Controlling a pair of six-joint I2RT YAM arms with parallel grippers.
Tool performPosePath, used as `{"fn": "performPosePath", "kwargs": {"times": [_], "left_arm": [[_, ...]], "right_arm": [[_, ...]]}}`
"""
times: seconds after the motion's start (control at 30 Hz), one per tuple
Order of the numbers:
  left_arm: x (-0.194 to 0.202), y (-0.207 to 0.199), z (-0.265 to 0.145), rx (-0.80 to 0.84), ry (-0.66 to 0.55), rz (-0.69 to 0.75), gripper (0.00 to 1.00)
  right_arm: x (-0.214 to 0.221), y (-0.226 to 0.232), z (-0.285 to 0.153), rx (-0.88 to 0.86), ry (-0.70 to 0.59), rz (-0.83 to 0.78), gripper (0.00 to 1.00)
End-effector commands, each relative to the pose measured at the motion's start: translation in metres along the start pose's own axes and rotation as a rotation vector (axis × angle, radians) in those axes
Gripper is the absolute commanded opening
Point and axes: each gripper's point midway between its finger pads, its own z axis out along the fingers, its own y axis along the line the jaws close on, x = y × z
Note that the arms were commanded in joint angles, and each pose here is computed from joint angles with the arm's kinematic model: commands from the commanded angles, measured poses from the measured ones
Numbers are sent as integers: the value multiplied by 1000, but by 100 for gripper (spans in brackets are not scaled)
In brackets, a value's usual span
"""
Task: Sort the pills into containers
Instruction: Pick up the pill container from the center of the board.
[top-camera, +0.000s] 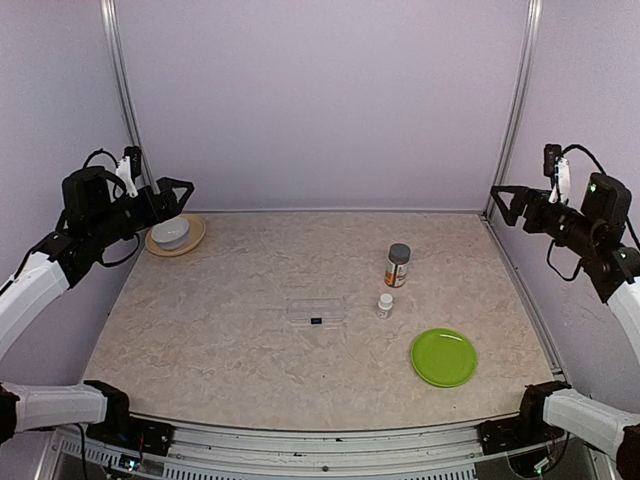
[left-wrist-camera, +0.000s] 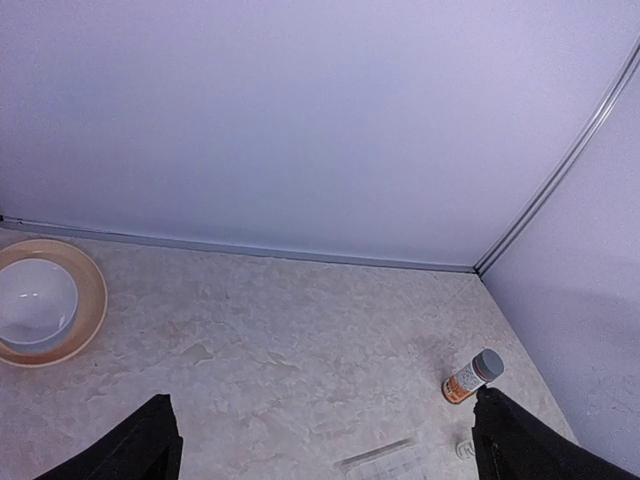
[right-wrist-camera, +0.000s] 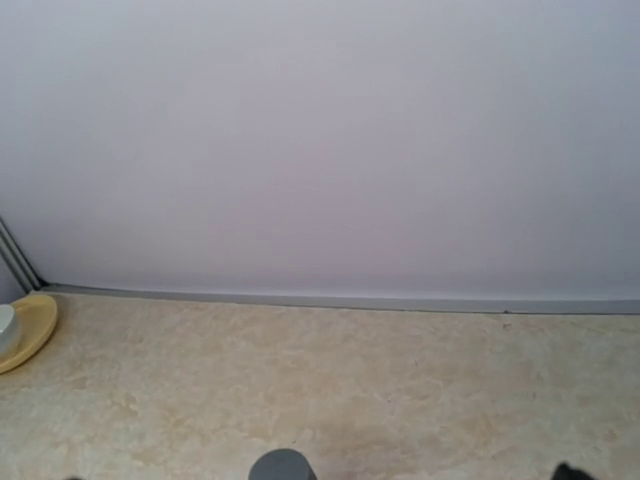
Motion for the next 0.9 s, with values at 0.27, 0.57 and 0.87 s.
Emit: {"fn": "performPosePath", "kwargs": {"times": [0.27,0.57,0.87], "left_arm": [[23,-51,12,178,74,102,99],[55,-84,27,262,105,192,99],[106,-119,63,367,191,285,99]], "right_arm": [[7,6,-3,-54,14,-52,100],[55,-2,14,-84,134,41,100],[101,-1,24,-87,219,79,100]]}}
